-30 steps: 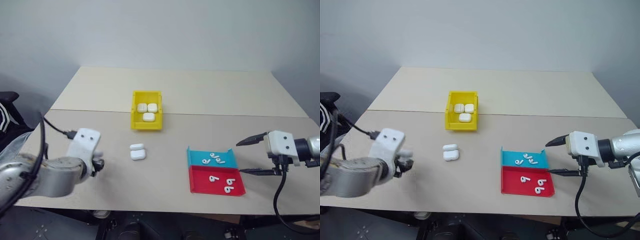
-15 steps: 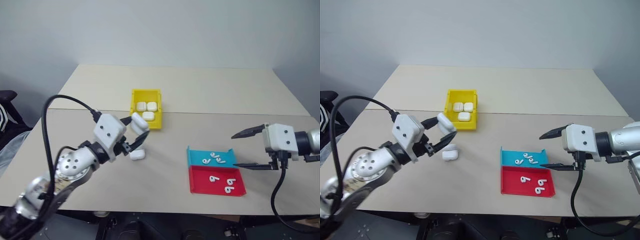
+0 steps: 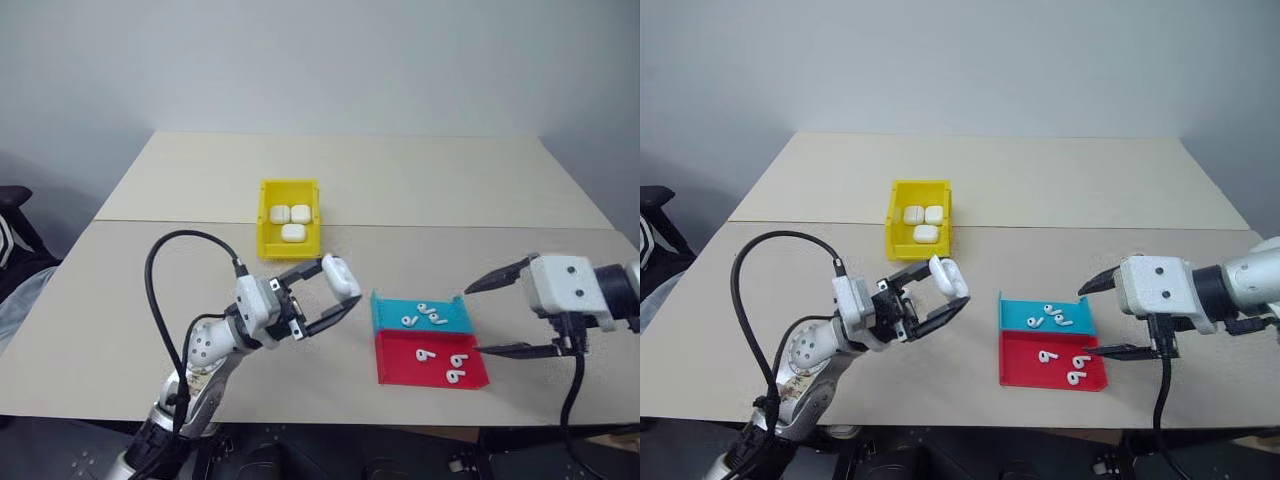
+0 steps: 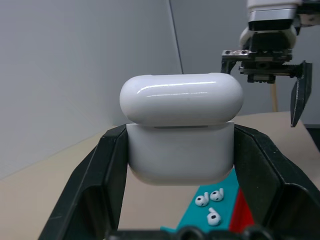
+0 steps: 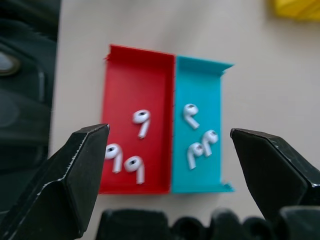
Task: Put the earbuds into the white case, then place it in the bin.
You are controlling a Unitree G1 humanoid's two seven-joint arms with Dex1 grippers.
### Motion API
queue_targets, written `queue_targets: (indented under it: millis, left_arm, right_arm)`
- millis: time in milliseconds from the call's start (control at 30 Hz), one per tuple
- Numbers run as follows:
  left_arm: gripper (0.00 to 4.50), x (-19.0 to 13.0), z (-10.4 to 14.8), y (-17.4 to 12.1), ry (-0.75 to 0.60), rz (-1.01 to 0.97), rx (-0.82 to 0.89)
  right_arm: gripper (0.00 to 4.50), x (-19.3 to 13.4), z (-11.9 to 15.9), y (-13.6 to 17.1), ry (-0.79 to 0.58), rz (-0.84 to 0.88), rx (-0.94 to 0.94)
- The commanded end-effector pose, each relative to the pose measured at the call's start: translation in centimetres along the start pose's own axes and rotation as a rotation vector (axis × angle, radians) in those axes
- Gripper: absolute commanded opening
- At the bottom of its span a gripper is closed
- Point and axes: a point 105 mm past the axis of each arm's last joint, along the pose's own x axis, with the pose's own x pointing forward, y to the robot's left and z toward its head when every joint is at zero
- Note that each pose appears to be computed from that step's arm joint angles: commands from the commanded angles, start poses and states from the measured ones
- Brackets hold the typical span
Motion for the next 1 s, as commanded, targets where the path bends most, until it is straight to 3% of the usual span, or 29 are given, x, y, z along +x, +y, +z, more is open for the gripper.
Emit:
queue_targets:
  millis: [33,100,300,400,467,667,800,1000]
  left_arm:
    - [2.95,-0.6,1.4,-1.2,-0.069,-0.082,0.008]
    - [2.95,-0.9,1.5,-1.6,-0.082,-0.108,-0.004]
    - [2.95,-1.1,1.7,-1.8,-0.108,-0.122,-0.008]
    - [2.91,-1.4,1.7,-2.0,-0.119,-0.128,-0.024]
    - [2.91,-1.4,1.6,-2.2,-0.119,-0.138,-0.022]
    - [2.91,-1.3,1.6,-2.7,-0.121,-0.156,-0.015]
    - [2.91,-1.2,1.7,-2.9,-0.123,-0.16,-0.001]
    - [2.91,-0.8,1.6,-2.9,-0.112,-0.125,0.017]
  right_arm:
    - [4.5,0.1,0.5,0.5,0.072,0.036,-0.012]
    - [4.5,0.5,-0.2,1.0,0.149,0.065,-0.034]
    - [4.5,1.6,-0.4,1.9,0.192,0.108,-0.022]
    - [3.91,2.3,0.0,2.8,0.188,0.149,-0.045]
    - [3.28,2.7,-0.3,2.8,0.212,0.137,-0.055]
    - [3.28,4.5,-1.7,3.6,0.305,0.159,-0.093]
    - [2.38,5.5,-2.1,3.8,0.329,0.163,-0.117]
    - [2.38,6.2,-2.3,3.2,0.333,0.154,-0.135]
